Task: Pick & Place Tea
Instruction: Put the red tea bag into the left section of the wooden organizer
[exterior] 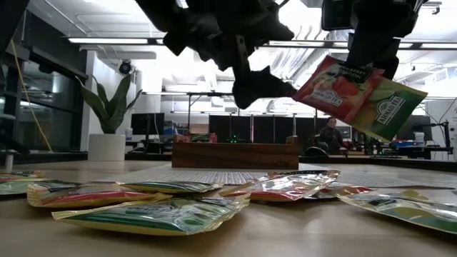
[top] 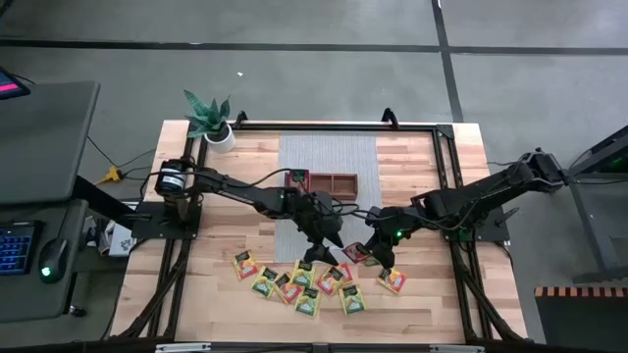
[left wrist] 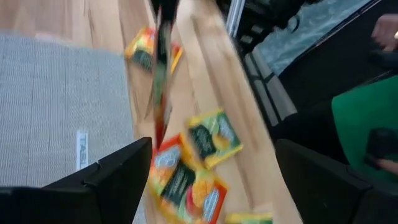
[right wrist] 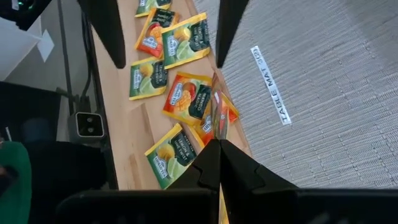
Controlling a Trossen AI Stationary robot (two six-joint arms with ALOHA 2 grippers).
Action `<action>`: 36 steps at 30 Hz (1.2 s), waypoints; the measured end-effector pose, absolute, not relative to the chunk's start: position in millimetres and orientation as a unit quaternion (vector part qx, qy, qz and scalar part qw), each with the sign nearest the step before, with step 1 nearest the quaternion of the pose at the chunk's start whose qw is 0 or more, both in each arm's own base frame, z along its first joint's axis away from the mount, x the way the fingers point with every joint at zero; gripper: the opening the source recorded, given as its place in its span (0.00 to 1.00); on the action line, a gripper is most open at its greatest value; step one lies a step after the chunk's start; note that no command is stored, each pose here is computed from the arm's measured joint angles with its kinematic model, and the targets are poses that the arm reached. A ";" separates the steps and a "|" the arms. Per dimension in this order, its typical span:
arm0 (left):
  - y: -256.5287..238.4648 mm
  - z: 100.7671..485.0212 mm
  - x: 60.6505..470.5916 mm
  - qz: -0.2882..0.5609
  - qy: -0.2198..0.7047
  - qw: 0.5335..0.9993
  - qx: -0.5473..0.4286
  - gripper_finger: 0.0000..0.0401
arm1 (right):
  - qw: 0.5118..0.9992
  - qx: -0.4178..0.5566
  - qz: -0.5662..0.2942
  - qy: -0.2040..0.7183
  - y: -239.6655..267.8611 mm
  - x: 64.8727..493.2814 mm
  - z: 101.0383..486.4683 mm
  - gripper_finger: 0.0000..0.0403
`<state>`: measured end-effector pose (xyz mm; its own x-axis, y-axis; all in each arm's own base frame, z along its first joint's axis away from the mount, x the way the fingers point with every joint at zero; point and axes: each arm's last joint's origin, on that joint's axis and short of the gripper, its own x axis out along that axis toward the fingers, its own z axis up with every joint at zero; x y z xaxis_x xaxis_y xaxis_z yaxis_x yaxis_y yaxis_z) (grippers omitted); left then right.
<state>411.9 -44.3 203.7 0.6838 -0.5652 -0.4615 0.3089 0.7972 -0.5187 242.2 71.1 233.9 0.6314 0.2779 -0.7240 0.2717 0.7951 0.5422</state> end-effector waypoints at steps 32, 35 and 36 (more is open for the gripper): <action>-48.6 206.0 413.7 -0.249 0.321 0.882 -0.238 0.76 | 0.860 0.313 0.010 0.403 71.6 246.0 237.7 0.00; -48.6 206.4 413.8 -0.251 0.320 0.881 -0.241 0.70 | 0.861 0.312 0.005 0.401 71.3 246.1 237.7 0.00; -48.7 207.2 414.2 -0.254 0.317 0.881 -0.243 0.68 | 0.862 0.312 0.004 0.400 71.2 246.2 237.6 0.00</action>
<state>414.2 -48.7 207.2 0.6702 -0.6013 -0.4351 0.2939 0.7533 -0.5884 246.2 71.2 237.6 0.6802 0.2554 -0.6871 0.2432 0.8057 0.5401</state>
